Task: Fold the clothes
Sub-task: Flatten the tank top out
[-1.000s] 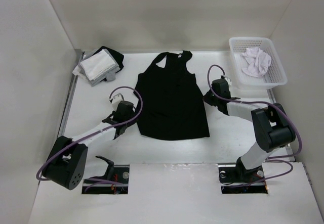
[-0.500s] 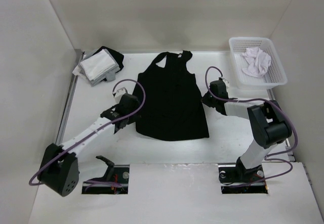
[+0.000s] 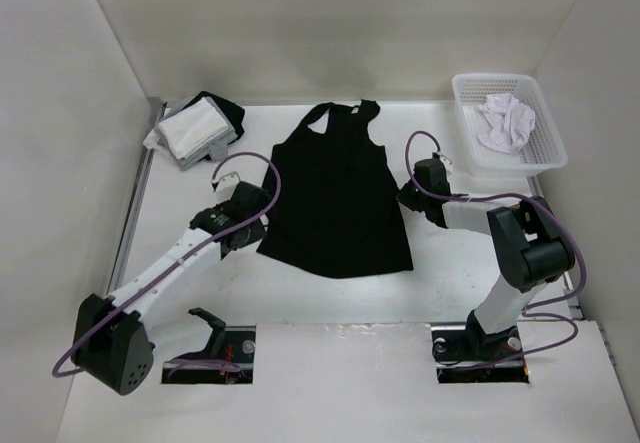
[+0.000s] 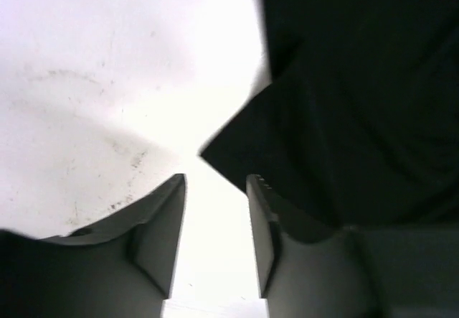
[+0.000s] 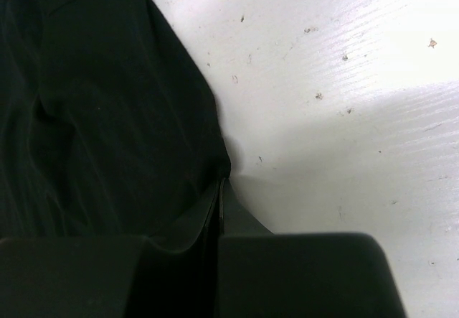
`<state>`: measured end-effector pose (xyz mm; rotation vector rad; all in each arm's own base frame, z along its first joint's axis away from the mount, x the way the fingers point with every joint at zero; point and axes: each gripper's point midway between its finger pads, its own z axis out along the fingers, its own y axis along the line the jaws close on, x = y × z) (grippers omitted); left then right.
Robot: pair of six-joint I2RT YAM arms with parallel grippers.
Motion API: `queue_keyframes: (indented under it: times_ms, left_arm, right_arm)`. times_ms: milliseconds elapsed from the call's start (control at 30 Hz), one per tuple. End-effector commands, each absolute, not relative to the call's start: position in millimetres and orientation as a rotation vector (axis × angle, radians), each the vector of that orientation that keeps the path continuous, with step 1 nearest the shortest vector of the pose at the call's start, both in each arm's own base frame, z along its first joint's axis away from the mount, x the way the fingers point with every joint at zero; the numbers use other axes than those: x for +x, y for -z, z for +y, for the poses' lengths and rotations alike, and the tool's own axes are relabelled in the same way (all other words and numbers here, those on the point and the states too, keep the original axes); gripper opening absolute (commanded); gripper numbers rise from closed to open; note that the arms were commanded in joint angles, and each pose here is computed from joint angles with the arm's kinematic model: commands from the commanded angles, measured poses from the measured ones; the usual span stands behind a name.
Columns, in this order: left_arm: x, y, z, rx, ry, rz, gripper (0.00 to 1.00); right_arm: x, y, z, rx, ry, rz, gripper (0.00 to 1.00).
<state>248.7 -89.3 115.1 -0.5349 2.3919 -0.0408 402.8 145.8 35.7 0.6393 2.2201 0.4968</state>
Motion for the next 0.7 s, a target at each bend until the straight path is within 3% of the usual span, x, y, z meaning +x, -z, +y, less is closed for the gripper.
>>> queue_keyframes:
  times_ms: [0,133,400,667]
  left_arm:
    - [256,-85,-97,-0.505,0.062,2.415,0.32]
    - [247,-65,-98,-0.494,0.073,2.439,0.27]
    - [246,-37,-92,-0.550,0.147,2.415,0.37]
    - [263,-26,-93,-0.528,0.209,2.393,0.37]
  right_arm:
    - [420,-55,149,0.635,-0.546,2.140,0.01]
    - [417,-54,149,0.624,-0.545,2.143,0.01]
    - [414,-53,150,0.617,-0.543,2.150,0.01]
    - [415,-53,149,0.615,-0.535,2.147,0.01]
